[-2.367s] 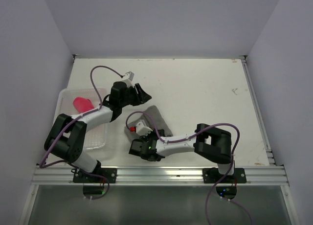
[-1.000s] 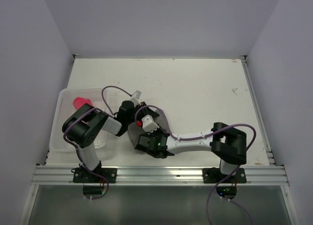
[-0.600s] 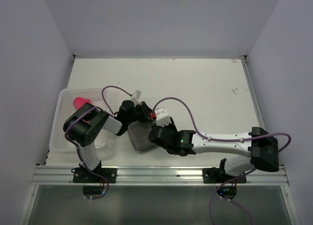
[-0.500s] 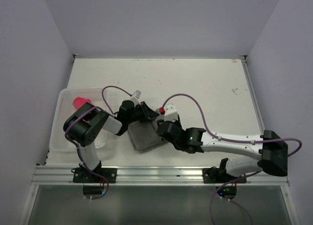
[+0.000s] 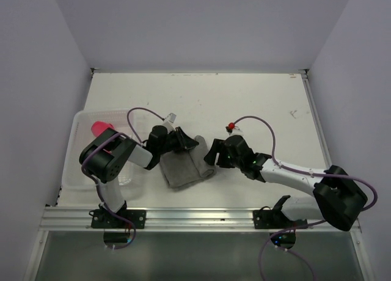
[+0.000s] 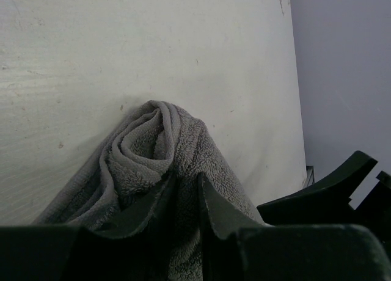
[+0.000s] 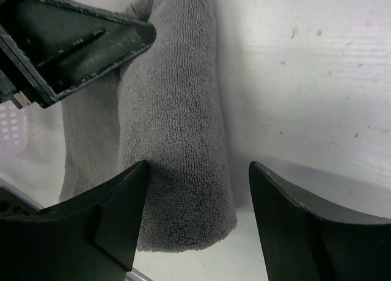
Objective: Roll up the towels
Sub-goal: Roll the towel
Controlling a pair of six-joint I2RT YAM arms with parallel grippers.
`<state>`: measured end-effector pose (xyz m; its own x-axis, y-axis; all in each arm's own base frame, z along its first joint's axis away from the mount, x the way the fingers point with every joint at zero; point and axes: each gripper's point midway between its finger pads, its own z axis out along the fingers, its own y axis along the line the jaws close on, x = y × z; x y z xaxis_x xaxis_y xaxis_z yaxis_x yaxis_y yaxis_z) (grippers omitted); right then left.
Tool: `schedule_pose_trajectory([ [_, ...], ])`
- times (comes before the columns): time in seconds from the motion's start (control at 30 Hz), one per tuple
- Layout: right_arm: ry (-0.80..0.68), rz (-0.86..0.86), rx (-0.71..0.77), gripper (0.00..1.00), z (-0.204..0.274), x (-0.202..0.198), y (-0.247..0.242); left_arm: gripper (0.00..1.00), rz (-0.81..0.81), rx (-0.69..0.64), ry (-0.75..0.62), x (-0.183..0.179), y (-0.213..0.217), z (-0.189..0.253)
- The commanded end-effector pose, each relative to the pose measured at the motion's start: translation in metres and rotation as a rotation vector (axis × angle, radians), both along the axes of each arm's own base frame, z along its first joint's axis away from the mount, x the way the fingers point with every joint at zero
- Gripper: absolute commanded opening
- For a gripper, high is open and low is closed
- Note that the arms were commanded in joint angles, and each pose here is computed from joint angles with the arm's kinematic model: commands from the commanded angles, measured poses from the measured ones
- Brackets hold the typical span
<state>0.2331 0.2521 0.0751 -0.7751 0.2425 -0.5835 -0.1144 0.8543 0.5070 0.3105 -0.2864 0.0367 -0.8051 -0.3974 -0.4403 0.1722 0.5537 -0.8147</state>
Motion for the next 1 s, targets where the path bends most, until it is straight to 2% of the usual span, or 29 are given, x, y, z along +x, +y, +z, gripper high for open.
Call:
schedule_pose_trajectory([
  [0.0,0.038,0.069,0.180,0.70,0.008,-0.009,0.029,0.25,0.049,0.284,0.275,-0.049,0.050,-0.095],
  [0.17,0.088,0.092,0.162,0.71,-0.015,-0.017,0.029,0.25,0.051,0.283,0.270,-0.048,0.050,-0.093],
  [0.27,0.101,0.106,0.161,0.67,-0.023,-0.022,0.028,0.25,0.053,0.284,0.267,-0.047,0.051,-0.091],
  [0.53,0.082,0.157,0.153,0.27,-0.028,-0.027,0.028,0.25,0.076,0.305,0.223,-0.029,0.053,-0.075],
  [0.63,0.057,0.176,0.107,0.19,-0.031,-0.027,0.023,0.26,0.105,0.316,0.196,-0.008,0.060,-0.060],
  [0.7,0.050,0.181,0.070,0.09,-0.034,-0.029,0.018,0.27,0.141,0.311,0.173,0.012,0.067,-0.044],
  [0.73,0.042,0.185,0.040,0.01,-0.037,-0.029,0.013,0.27,0.152,0.312,0.151,0.020,0.071,-0.035],
  [0.97,-0.037,0.176,-0.121,0.00,-0.037,-0.028,-0.004,0.31,0.247,0.346,0.026,0.072,0.094,0.029],
])
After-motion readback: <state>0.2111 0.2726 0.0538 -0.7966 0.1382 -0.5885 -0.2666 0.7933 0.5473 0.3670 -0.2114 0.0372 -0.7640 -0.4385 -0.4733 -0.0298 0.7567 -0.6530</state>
